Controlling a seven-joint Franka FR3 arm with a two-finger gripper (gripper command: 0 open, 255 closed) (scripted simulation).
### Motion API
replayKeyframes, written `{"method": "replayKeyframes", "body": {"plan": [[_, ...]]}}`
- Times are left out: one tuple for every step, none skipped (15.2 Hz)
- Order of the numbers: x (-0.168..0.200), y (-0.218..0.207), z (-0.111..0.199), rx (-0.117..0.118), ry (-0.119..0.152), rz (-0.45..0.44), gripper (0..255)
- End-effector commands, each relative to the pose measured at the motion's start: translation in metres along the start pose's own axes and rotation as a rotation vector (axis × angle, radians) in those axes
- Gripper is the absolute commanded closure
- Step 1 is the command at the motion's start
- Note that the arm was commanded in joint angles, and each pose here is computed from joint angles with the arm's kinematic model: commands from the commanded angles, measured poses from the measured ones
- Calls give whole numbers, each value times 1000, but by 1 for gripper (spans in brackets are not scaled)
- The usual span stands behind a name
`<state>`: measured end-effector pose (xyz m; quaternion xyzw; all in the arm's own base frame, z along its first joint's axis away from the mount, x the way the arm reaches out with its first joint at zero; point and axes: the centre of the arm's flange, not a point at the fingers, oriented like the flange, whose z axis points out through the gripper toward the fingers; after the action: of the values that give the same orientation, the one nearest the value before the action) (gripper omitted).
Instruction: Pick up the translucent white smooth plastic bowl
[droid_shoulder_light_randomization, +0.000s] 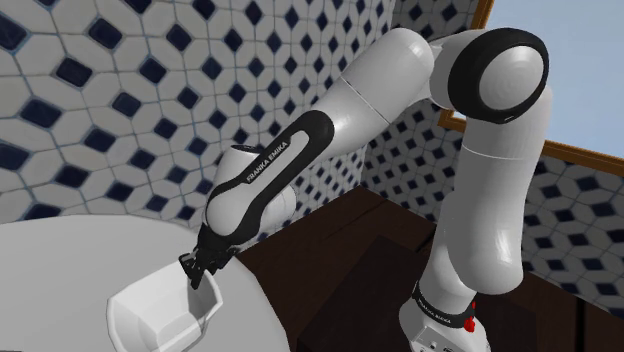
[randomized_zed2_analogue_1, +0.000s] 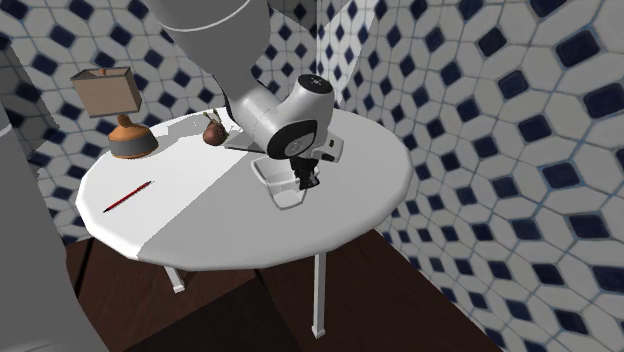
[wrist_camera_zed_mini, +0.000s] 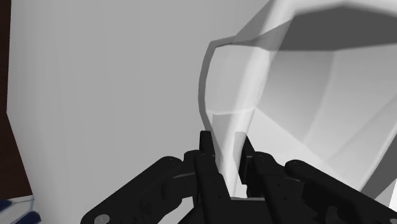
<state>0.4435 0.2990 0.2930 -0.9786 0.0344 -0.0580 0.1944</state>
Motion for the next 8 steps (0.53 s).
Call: {"method": "replayKeyframes", "body": {"plan": [[1, -3, -7, 0, 0, 0, 255], [1, -5, -12, 0, 0, 0, 255], [2, -7, -17, 0, 0, 0, 255], [2, -9, -22, 0, 0, 0, 255], [3, -11, -26, 0, 0, 0, 255], [3, -13, -31, 0, 0, 0, 255], [4, -15, -36, 0, 0, 0, 255], [4, -17, -41, 0, 0, 0, 255]]}}
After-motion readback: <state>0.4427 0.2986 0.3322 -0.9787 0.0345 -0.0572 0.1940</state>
